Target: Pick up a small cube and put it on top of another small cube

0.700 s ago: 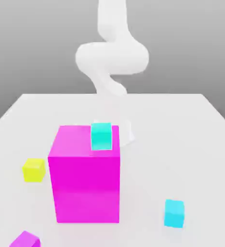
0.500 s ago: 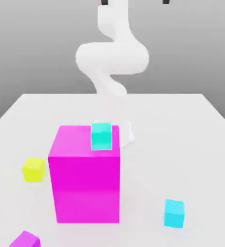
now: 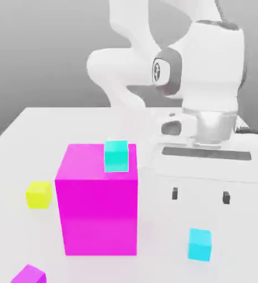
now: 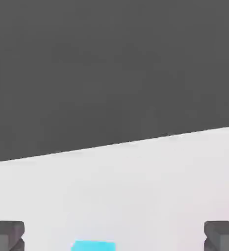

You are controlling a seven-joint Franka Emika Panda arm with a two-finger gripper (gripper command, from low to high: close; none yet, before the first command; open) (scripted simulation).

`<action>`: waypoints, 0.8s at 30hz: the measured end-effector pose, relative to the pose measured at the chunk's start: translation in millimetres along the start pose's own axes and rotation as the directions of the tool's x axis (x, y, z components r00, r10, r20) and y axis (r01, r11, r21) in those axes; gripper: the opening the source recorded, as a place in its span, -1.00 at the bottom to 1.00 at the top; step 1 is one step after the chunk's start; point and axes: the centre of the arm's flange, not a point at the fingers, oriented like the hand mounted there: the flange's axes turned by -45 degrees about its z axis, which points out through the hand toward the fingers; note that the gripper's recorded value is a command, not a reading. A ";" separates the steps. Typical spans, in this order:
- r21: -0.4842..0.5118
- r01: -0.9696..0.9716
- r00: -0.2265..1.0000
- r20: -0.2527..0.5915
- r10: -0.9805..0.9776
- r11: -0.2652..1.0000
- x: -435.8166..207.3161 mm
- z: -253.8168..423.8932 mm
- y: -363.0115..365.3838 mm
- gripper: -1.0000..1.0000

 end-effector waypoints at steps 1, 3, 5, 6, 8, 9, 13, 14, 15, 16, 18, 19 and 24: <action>-0.002 -0.008 1.000 0.030 0.008 1.000 -9.7 17.0 -3.1 0.00; -0.006 -0.023 0.996 0.087 0.023 1.000 -30.1 48.8 -8.5 0.00; -0.007 -0.029 0.994 0.107 0.030 1.000 -38.3 74.2 -11.0 0.00; -0.006 -0.031 0.993 0.110 0.031 1.000 -40.4 86.0 -11.5 0.00; -0.007 -0.031 0.993 0.112 0.032 0.999 -44.3 109.8 -11.5 0.00; -0.008 -0.031 0.993 0.113 0.031 1.000 -46.3 120.5 -11.1 -1.00; -0.007 -0.031 0.993 0.112 0.031 1.000 -46.3 120.4 -11.2 -1.00; -0.007 -0.031 0.993 0.112 0.031 1.000 -46.2 120.3 -11.2 -1.00; -0.007 -0.030 0.993 0.112 0.031 1.000 -47.4 125.7 -10.9 -1.00; -0.007 -0.031 0.993 0.112 0.031 1.000 -46.8 122.4 -11.1 -1.00; -0.006 -0.032 0.993 0.112 0.032 0.999 -43.9 105.0 -11.8 -1.00; -0.005 -0.032 0.993 0.112 0.032 0.999 -42.5 94.4 -11.9 -1.00; 0.007 -0.043 0.996 0.079 0.043 0.999 -12.7 33.3 -4.9 -1.00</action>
